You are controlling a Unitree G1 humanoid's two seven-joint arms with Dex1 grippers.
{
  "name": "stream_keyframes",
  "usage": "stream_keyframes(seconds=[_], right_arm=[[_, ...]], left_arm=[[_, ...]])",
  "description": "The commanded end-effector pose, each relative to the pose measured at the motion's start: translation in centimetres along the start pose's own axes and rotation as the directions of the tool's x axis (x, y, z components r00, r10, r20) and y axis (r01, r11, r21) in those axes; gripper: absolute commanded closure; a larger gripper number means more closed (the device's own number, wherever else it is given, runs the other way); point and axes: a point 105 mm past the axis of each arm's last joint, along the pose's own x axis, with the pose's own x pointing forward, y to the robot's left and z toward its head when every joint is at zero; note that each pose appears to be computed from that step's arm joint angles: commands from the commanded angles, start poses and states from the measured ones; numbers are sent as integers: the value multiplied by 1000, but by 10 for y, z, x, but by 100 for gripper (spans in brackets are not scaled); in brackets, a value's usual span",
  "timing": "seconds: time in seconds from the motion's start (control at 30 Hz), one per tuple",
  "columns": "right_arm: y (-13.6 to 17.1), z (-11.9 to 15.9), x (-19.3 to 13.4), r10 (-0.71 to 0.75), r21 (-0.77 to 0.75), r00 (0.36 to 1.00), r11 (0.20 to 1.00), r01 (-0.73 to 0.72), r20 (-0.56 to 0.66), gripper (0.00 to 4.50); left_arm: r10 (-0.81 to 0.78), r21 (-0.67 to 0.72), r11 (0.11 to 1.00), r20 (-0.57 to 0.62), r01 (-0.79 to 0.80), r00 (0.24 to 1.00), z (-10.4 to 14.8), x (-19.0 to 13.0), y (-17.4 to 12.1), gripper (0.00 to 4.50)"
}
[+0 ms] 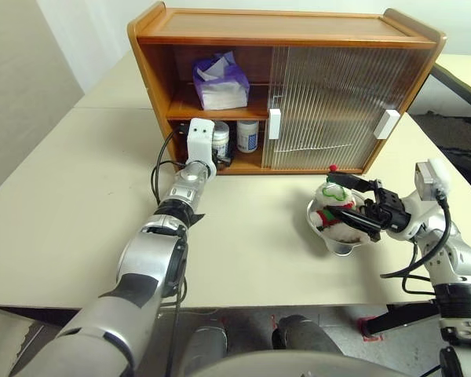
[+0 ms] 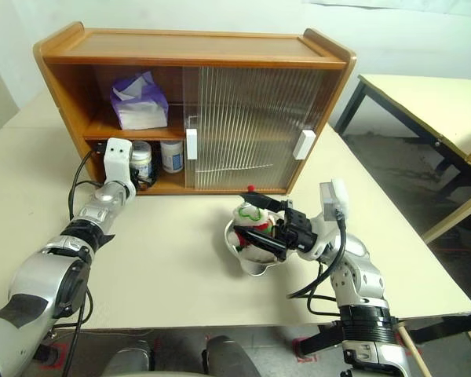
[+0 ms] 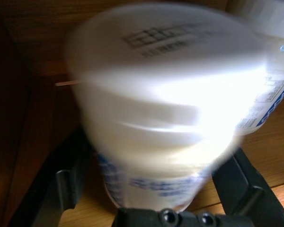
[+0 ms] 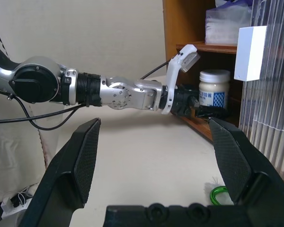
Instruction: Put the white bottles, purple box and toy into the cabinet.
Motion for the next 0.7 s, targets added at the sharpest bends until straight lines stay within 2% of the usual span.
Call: stream_keyframes(seconds=[0.03,0.3,0.5,0.7], right_arm=[[-1,-1,-4,-6,-8,1000,1000,6,-18,0],[-1,-2,-5,-4,-7,1000,1000,4,-20,0],[-2,-5,-4,-3,2,1000,1000,3,-16,0],[-2,-10,4,22,14,1000,1000,-22,-9,0]], left_arm=[[-4,-18,1000,4,4,1000,3,1,-1,2],[-24,-22,999,17,24,1000,-2,-2,-4,2],[-29,5,1000,96,29,995,-1,-19,-4,2],[-28,21,999,91,26,995,-4,-36,-4,2]])
